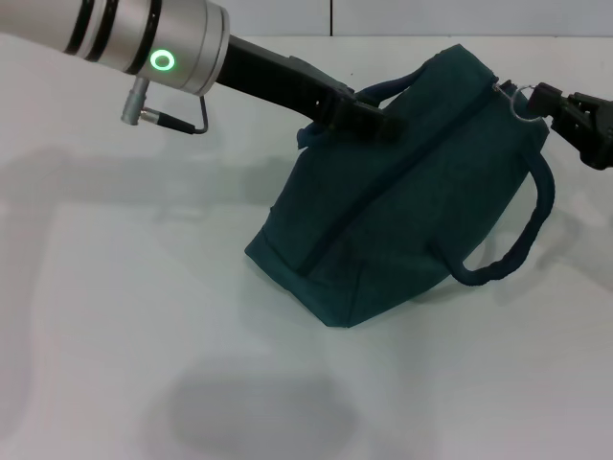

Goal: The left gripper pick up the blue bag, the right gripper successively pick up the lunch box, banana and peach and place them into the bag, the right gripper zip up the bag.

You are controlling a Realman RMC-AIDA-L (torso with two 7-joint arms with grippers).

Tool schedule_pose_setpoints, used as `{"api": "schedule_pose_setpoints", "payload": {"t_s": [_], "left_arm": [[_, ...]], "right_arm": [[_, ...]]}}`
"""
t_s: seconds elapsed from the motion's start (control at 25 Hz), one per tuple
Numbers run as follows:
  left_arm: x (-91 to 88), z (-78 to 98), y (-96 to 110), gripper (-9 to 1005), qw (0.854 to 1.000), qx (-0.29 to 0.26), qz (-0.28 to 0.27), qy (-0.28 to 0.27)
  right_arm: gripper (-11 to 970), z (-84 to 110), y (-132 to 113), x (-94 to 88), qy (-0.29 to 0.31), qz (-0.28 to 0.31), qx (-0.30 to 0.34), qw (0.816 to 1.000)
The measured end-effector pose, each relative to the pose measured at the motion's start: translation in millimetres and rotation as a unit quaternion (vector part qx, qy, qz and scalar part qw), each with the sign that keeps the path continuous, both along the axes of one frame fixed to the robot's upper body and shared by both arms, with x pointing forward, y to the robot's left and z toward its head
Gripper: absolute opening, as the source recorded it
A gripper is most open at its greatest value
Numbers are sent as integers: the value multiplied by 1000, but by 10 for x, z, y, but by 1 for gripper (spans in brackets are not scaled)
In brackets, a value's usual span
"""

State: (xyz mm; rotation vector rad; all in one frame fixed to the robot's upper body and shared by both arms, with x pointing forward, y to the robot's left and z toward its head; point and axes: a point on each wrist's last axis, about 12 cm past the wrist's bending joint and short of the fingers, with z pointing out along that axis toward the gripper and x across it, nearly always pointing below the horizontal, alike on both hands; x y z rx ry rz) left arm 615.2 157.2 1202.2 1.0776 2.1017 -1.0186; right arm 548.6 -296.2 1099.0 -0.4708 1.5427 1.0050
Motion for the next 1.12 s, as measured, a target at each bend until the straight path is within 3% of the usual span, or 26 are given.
{"api": "schedule_pose_setpoints", "payload": {"t_s": [0.44, 0.76, 0.96, 1.12], "left_arm": [[-16, 11, -31, 392, 1000, -3, -6, 0], [-72, 29, 23, 44, 1000, -25, -15, 10], [-122, 88, 152, 44, 998, -47, -29, 24], [-135, 104, 273, 43, 998, -54, -24, 29]], "right_arm": [[15, -16, -54, -40, 1, -14, 10, 1000], [15, -5, -58, -72, -4, -9, 19, 1000], [15, 69, -27, -125, -24, 19, 39, 999], [15, 113, -87, -90, -34, 0, 47, 998]]}}
